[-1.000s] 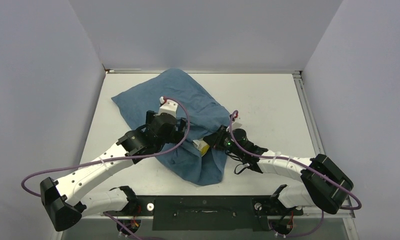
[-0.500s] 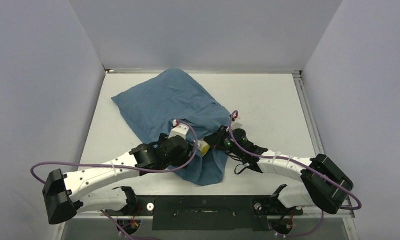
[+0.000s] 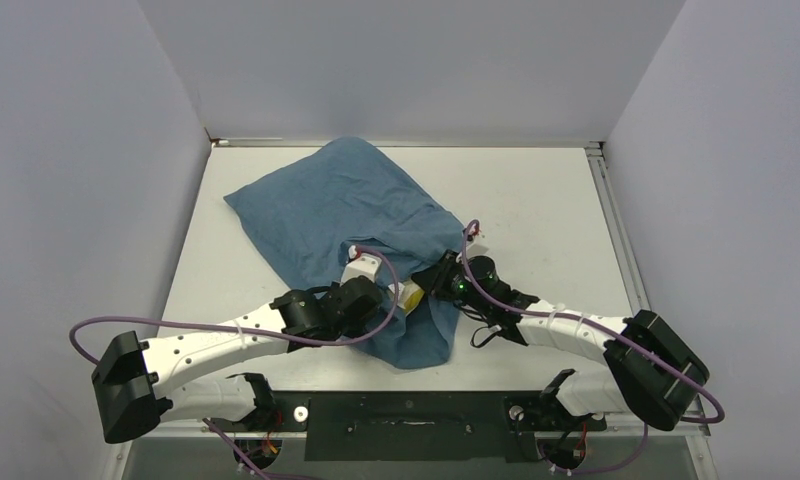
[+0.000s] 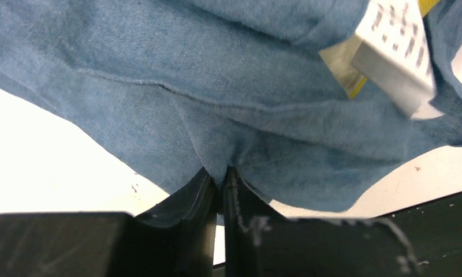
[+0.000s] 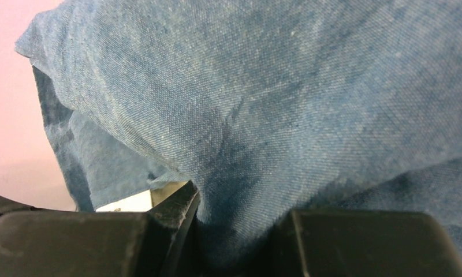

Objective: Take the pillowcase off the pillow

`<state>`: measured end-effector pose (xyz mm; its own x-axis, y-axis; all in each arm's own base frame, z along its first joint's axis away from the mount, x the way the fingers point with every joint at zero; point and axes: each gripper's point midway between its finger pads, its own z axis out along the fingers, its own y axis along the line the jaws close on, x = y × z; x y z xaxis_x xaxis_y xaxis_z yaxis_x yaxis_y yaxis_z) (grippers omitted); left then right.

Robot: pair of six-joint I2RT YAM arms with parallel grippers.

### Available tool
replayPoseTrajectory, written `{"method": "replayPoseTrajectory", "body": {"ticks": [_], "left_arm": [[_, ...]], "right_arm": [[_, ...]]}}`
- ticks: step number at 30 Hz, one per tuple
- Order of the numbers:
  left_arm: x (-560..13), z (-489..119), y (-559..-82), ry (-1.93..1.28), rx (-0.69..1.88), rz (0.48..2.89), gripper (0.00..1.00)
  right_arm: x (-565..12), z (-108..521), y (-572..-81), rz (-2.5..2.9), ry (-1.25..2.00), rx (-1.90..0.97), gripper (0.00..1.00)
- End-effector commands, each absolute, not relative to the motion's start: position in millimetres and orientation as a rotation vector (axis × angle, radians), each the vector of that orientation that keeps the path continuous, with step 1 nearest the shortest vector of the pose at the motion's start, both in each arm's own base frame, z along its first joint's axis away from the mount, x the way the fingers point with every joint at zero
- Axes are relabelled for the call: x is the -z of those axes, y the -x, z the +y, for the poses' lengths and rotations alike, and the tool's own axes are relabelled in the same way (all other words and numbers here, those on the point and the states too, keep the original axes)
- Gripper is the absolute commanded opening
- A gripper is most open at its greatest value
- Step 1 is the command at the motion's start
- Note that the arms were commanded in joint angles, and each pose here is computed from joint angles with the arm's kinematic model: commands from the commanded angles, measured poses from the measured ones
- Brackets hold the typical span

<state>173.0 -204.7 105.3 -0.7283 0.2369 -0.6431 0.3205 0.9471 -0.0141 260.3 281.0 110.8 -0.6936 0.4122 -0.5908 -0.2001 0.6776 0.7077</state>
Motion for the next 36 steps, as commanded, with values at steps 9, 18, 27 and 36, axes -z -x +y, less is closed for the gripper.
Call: {"method": "replayPoseTrajectory", "body": {"ticks": [9,18,27,36], "left_arm": [[-135.7,-169.0,-189.2,-0.337,-0.066,2.339,0.0],[-121.5,-163.4,-197.8,-0.294,-0.138,2.352,0.0],[-86.3,-169.0,-211.8,-0.118,-0.084,2.314,0.0],[-55.6,-144.0,-240.0,0.281,0.124,2.255,0.13]], "right_arm": [[-159.1,248.5,-284.1,1.935,-0.212,-1.053,0.05],[-179.8,208.8,-291.0,1.876,-0.292,-1.134,0.05],[-204.0,187.1,-288.1,1.804,-0.321,-1.289,0.05],[-224.2,194.3,-276.1,1.77,-0.267,-1.435,0.05]]}}
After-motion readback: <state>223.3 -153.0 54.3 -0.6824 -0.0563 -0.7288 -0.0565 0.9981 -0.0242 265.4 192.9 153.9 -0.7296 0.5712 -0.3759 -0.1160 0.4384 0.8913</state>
